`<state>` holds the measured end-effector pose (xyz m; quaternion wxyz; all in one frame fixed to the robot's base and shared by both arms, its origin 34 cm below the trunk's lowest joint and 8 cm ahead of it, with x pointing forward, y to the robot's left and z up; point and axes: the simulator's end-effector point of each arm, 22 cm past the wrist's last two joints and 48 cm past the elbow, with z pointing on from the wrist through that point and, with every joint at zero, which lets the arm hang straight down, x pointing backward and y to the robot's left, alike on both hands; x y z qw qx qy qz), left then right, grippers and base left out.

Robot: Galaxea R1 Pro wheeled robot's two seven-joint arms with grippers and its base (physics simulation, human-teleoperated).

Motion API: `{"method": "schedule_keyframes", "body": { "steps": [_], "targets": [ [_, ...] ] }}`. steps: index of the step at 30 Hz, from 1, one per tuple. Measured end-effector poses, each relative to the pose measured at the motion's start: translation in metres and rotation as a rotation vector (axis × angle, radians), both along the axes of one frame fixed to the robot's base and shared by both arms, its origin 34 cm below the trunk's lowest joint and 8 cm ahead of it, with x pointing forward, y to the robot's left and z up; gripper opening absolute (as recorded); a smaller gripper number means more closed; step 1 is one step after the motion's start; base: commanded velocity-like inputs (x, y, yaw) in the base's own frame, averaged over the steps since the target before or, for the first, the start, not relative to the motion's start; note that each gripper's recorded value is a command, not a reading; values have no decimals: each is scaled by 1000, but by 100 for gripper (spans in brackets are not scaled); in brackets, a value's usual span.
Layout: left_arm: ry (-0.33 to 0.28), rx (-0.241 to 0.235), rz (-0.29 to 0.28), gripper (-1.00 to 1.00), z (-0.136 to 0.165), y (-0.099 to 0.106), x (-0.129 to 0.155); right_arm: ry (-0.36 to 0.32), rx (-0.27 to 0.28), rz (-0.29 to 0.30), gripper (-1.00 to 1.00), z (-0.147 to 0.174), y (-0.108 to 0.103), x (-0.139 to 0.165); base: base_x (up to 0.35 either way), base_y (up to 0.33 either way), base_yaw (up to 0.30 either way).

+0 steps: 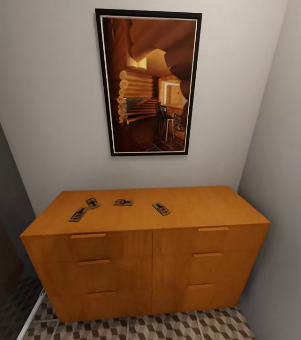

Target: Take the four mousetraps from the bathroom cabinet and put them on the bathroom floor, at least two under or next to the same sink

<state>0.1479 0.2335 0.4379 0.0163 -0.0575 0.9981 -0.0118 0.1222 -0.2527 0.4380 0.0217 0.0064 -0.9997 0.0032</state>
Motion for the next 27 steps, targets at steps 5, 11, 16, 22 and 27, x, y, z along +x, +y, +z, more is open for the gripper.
{"method": "schedule_keyframes", "body": {
  "steps": [5,11,16,22,27],
  "targets": [
    [-3,0,-3,100,0,0,1,-9,-8,4,100,0,-4,4,3,0,0],
    [-48,9,-6,100,1,7,23,-82,-5,7,100,0,-7,40,0,0,0],
    [-154,18,-6,100,6,15,73,-183,-7,12,100,5,-9,93,0,0,0],
    [-228,21,-6,100,14,16,109,-231,-10,13,100,11,-11,124,0,0,0],
    [-292,23,-7,100,22,17,140,-266,-11,14,100,19,-11,154,0,0,0]
  ]
}}
